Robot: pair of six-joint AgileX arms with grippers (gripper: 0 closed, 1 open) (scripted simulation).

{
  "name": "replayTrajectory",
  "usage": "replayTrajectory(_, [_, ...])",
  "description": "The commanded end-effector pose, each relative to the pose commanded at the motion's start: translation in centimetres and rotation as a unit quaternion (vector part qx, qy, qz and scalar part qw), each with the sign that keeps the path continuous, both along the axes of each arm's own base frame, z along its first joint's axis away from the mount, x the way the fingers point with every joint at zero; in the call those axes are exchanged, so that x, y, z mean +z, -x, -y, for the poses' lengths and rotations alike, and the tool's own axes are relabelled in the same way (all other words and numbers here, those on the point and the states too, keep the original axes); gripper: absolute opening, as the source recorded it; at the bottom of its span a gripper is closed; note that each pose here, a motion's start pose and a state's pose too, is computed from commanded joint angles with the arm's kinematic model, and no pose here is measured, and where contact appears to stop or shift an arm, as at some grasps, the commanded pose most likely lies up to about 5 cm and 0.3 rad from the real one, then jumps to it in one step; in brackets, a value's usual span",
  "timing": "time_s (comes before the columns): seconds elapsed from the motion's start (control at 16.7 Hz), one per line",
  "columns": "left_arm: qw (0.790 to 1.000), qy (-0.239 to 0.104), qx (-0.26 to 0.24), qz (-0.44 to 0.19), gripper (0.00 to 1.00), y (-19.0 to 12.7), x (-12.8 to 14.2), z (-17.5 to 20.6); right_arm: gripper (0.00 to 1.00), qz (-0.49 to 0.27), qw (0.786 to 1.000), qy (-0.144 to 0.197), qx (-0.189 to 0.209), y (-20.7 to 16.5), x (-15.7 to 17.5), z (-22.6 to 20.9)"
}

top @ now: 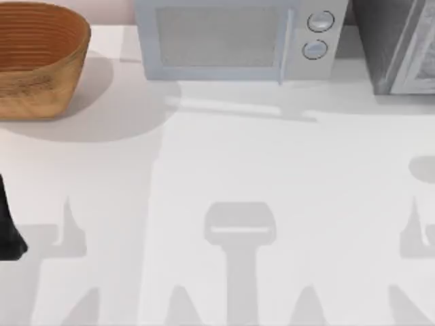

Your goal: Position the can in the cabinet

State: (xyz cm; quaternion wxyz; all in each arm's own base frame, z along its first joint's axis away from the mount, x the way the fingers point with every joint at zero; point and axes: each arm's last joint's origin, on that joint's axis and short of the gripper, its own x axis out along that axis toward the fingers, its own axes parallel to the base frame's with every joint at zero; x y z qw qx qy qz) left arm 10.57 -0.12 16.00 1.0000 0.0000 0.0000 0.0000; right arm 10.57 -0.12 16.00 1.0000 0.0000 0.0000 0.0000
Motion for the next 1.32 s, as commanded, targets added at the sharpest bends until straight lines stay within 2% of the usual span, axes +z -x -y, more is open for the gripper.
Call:
replayTrajectory(0.42, [1.0, 0.0, 0.0, 0.0, 1.0, 0.0, 0.0, 0.0, 1.0, 0.01, 1.0, 0.003, 0.003, -0.9, 1.1, 0.1])
replayTrajectory(0.78, [1.0, 0.0, 0.0, 0.0, 1.0, 0.0, 0.0, 0.0, 1.0, -0.004, 1.0, 0.009, -0.001, -4.9, 1.8, 0.9])
replayTrajectory(1.02, [1.0, 0.0, 0.0, 0.0, 1.0, 0.0, 0.0, 0.0, 1.0, -0.037, 0.999, 0.009, -0.005, -8.7, -0.2, 1.9])
replayTrajectory(1.32, [1.0, 0.0, 0.0, 0.0, 1.0, 0.0, 0.0, 0.0, 1.0, -0.08, 0.997, 0.004, -0.007, -12.0, -5.2, 3.5])
